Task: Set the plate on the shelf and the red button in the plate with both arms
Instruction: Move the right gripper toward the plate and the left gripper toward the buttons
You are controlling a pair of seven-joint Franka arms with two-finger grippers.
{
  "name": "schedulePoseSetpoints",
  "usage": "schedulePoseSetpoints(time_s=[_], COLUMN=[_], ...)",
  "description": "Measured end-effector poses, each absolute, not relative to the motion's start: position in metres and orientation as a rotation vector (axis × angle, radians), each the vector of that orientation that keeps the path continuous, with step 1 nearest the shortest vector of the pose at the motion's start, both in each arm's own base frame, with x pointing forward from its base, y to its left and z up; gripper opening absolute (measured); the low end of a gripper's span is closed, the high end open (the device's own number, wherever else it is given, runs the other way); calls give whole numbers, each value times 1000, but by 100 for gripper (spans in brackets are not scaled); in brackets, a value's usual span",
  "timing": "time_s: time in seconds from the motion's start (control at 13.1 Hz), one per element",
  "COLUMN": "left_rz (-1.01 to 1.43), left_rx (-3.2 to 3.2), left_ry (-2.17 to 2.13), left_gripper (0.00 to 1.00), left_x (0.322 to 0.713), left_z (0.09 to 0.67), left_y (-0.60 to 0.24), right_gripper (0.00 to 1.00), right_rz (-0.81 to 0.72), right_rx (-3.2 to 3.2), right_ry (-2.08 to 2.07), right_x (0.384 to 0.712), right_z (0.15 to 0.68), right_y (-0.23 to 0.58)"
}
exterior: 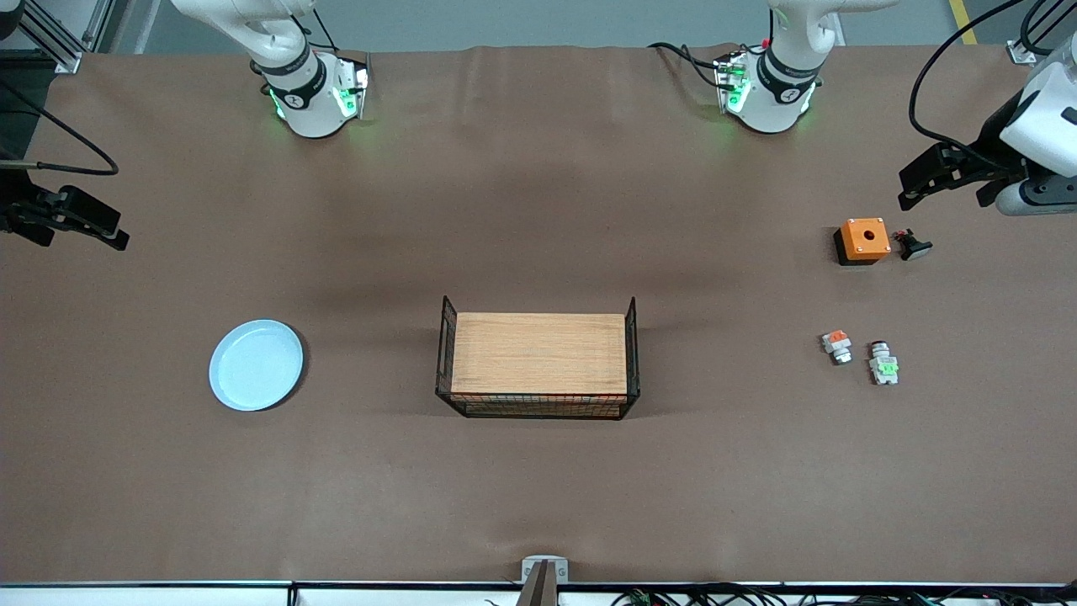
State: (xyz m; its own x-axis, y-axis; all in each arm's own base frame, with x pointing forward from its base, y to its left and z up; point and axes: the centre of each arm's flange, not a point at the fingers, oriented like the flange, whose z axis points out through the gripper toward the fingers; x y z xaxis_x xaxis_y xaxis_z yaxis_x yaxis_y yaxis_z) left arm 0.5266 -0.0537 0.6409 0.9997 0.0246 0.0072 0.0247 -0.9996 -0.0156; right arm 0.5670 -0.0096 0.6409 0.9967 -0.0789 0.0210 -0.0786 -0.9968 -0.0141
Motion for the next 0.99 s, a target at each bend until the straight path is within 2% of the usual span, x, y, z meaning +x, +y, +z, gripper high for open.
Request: schedulePoseSetpoints(time_s=[0.46, 0.76, 0.99], left_rz=[7, 45, 15], left_rx=[-3110, -3116, -3063], left_ry=[-86, -111, -89], left_gripper=[100, 100, 100], left_x=[534, 574, 598], left_z=[634, 578, 524], left_y=[-34, 27, 42], right_gripper=[100, 100, 100], right_rz=[-33, -19, -1], right_rx=[-3126, -3126, -3127], right_ry=[124, 125, 118], right_x=[567, 570, 574], right_z=[641, 635, 629], right_y=[-10, -10, -8])
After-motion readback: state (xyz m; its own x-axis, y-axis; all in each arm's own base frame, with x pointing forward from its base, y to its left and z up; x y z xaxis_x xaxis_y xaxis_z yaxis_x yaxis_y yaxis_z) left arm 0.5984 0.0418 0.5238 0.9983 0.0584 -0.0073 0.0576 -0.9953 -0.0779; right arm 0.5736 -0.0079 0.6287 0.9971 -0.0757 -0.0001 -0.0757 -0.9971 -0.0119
